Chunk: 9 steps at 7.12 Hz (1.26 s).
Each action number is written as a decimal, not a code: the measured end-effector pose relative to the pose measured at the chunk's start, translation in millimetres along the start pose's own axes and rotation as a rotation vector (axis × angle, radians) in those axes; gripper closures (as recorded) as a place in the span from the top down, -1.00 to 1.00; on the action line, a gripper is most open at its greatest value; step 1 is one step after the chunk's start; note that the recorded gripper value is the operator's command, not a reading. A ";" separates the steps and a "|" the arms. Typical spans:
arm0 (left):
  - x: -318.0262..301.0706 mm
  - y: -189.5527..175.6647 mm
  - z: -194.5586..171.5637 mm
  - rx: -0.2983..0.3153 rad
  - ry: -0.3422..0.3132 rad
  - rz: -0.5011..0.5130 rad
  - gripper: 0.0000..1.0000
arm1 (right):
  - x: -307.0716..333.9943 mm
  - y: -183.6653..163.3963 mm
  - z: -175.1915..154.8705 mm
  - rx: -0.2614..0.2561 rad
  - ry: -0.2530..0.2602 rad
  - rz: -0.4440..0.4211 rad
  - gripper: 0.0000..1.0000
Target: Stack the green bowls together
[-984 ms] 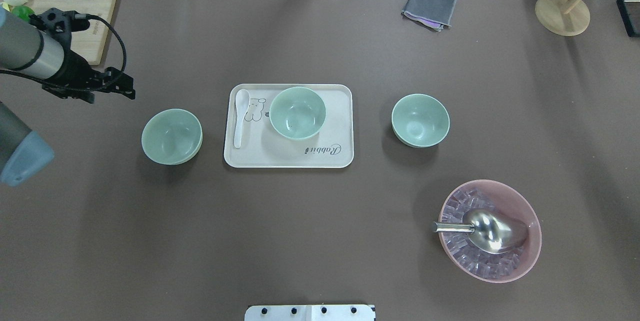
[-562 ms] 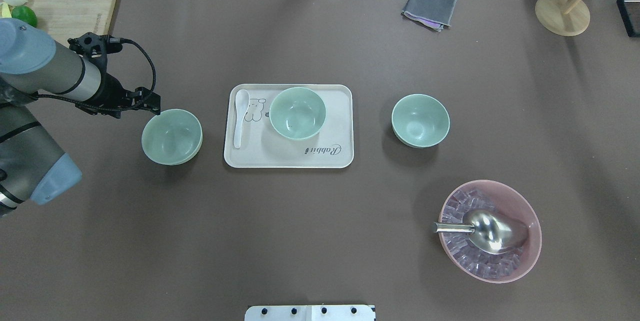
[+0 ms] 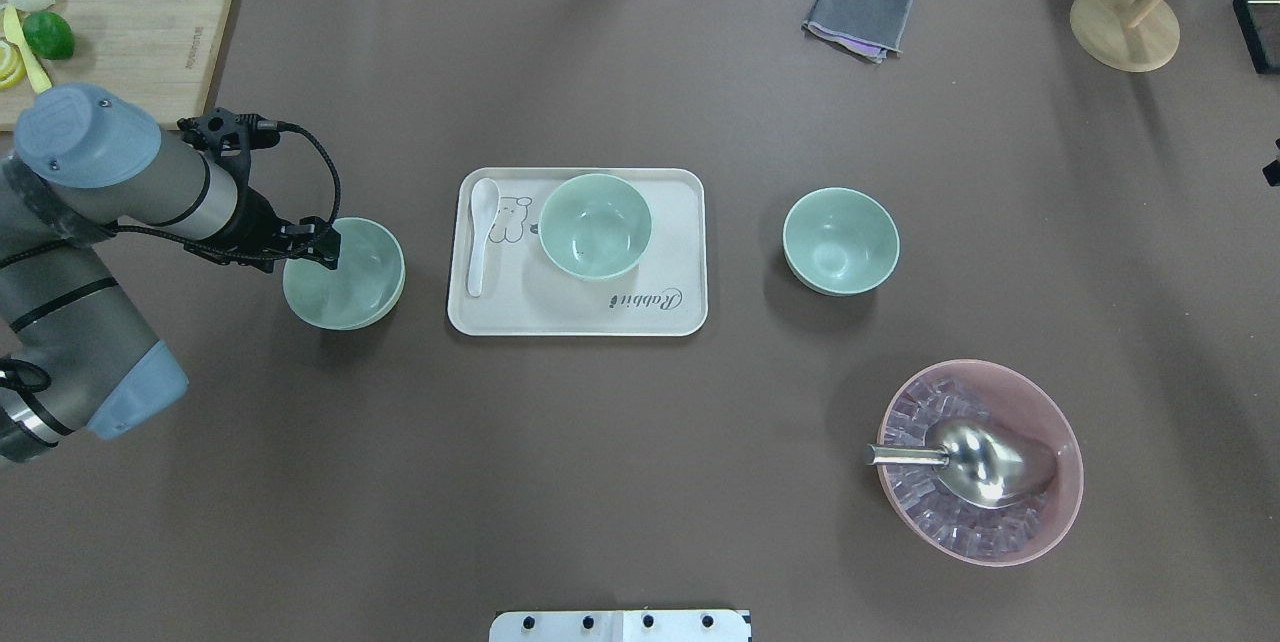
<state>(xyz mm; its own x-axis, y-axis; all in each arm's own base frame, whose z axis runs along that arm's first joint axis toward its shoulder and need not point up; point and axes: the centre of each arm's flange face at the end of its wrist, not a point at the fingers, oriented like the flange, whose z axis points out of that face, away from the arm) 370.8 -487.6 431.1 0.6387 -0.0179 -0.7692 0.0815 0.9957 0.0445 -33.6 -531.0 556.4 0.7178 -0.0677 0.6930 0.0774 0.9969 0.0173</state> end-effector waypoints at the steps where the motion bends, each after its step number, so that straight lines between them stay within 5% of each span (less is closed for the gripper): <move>1: 0.8 1.0 1.0 -0.004 0.001 0.001 -1.00 | -2.4 -1.3 -0.3 0.001 -0.001 -0.001 1.00; 5: -1.6 -3.7 -11.4 -0.065 0.046 -0.019 -1.00 | -32.9 -7.8 1.0 0.001 -0.011 -0.034 1.00; 9: 53.1 -67.6 -96.2 -0.115 0.108 -0.122 -1.00 | -159.0 -49.1 8.4 0.018 -0.010 -0.051 0.98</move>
<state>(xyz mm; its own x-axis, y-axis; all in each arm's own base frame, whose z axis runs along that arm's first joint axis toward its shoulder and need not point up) 325.7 -547.1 326.0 0.5432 -0.1357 -0.8286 0.0617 0.9906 -0.1218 -157.3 -568.8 451.4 0.7066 -0.1177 0.6977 0.1009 0.9928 0.0653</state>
